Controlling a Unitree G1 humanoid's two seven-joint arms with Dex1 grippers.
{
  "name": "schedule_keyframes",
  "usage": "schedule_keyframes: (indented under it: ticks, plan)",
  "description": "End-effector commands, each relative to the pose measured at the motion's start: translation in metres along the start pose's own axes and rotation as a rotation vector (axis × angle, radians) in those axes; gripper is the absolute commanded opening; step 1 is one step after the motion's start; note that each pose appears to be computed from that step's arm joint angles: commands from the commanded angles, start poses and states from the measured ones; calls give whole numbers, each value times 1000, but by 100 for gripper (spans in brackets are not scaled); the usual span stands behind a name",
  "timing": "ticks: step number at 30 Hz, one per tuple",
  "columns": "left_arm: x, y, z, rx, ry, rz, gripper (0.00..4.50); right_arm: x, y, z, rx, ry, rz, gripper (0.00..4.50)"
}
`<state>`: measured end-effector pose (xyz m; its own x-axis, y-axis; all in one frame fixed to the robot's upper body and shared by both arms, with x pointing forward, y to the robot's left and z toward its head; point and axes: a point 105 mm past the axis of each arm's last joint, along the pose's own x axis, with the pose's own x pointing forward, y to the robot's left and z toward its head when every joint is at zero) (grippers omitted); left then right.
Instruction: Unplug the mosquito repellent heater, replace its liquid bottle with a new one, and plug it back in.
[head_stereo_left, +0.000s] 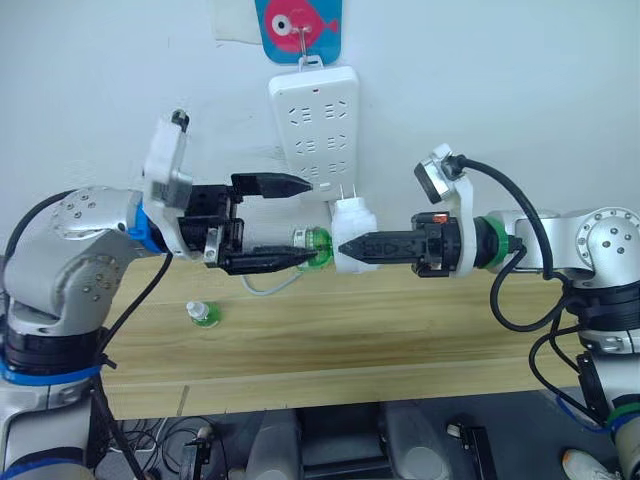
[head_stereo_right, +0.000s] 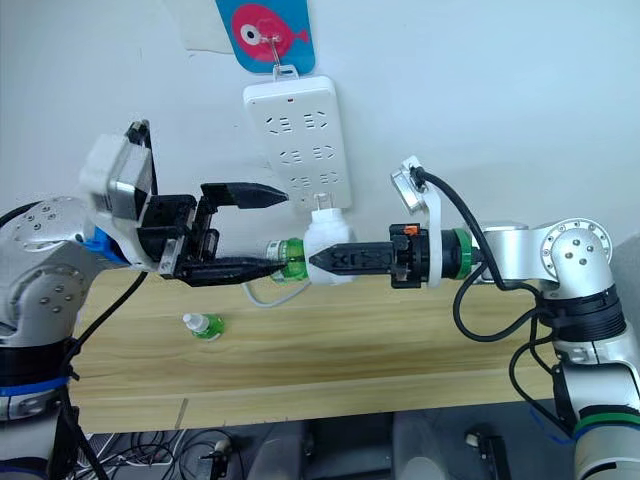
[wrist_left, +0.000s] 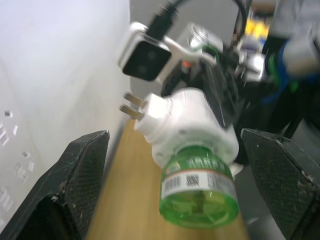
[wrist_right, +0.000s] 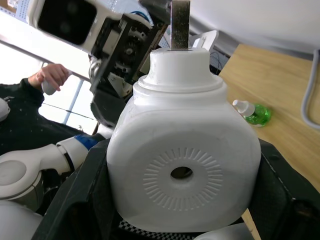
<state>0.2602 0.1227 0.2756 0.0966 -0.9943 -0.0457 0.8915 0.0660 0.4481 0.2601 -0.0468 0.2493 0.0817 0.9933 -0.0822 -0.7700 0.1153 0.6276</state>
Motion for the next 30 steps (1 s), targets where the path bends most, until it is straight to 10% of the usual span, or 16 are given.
schedule_keyframes:
  ticks: [1,30]
  plan:
    - [1,-4,-2,226,53,-32,446,-4,7,9,-16,-55,21,302]
    - [5,8,-20,795,135,93,446,3,-3,24,47,-155,-7,302]
